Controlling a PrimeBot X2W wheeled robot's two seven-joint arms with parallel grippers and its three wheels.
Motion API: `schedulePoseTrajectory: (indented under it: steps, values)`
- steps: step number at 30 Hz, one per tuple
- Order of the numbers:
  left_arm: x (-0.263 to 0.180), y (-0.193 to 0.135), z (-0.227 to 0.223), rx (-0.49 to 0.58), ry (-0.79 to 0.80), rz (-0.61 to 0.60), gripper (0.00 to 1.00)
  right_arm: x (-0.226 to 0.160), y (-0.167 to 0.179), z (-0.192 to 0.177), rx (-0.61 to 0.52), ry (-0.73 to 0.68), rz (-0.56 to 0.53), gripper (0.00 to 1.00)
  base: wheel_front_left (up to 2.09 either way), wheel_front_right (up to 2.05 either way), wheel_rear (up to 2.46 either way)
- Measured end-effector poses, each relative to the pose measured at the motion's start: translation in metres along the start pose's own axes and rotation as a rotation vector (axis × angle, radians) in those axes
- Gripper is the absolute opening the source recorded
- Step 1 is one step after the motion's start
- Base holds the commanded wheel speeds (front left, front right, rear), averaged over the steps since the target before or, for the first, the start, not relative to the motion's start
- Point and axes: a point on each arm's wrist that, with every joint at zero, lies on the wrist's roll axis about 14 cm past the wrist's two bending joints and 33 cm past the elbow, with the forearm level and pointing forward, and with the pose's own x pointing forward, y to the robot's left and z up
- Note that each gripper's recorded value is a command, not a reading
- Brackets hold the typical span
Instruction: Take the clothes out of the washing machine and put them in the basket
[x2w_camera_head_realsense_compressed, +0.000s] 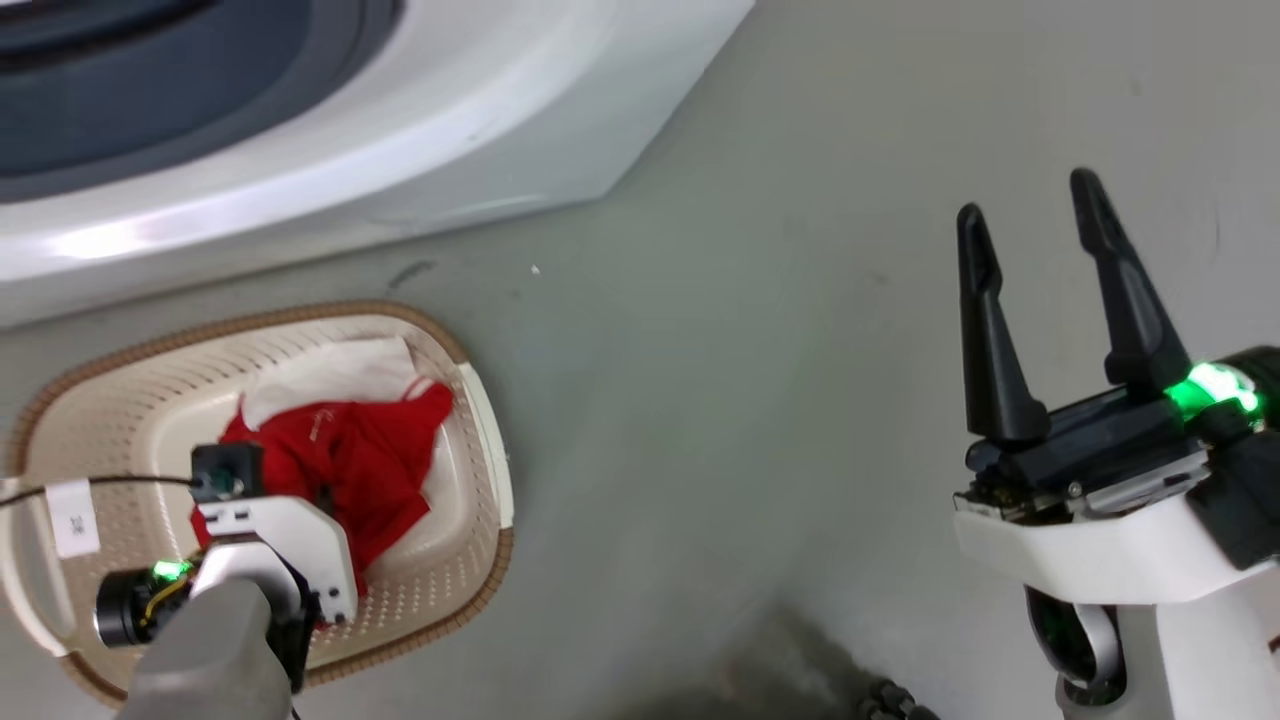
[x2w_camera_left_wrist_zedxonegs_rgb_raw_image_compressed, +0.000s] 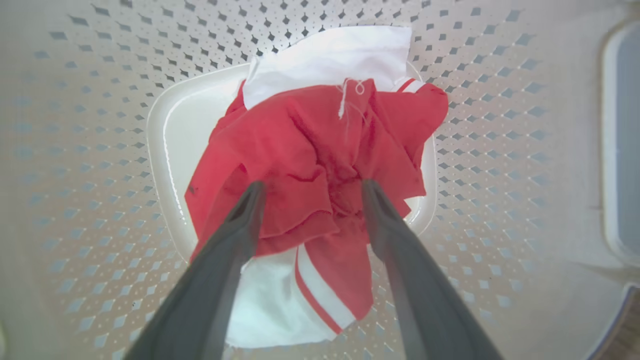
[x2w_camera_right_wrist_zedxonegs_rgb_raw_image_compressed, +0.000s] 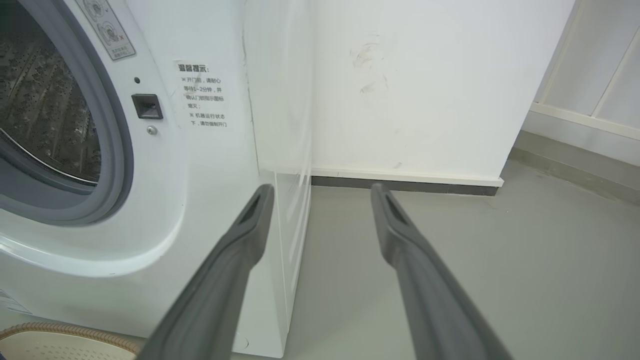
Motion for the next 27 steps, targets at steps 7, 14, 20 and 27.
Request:
schedulePoseTrajectory:
  steps: [7,14,20,27]
  values:
    - [-0.043,-0.004,0.003,-0.016,-0.077,-0.003,1.00,-0.025,0.005,0.019,0.005,-0.014,-0.001,1.00,0.00,0.00,0.00]
    - [-0.100,0.003,0.045,-0.013,-0.302,0.023,1.00,-0.055,0.011,0.046,0.021,-0.063,0.001,1.00,0.00,0.00,0.00]
    - [-0.143,0.013,0.065,-0.026,-0.459,0.070,1.00,-0.072,0.019,0.058,0.032,-0.088,0.018,1.00,0.00,0.00,0.00]
    - [-0.190,0.015,0.077,-0.035,-0.620,0.104,1.00,-0.089,0.027,0.072,0.045,-0.123,0.034,1.00,0.00,0.00,0.00]
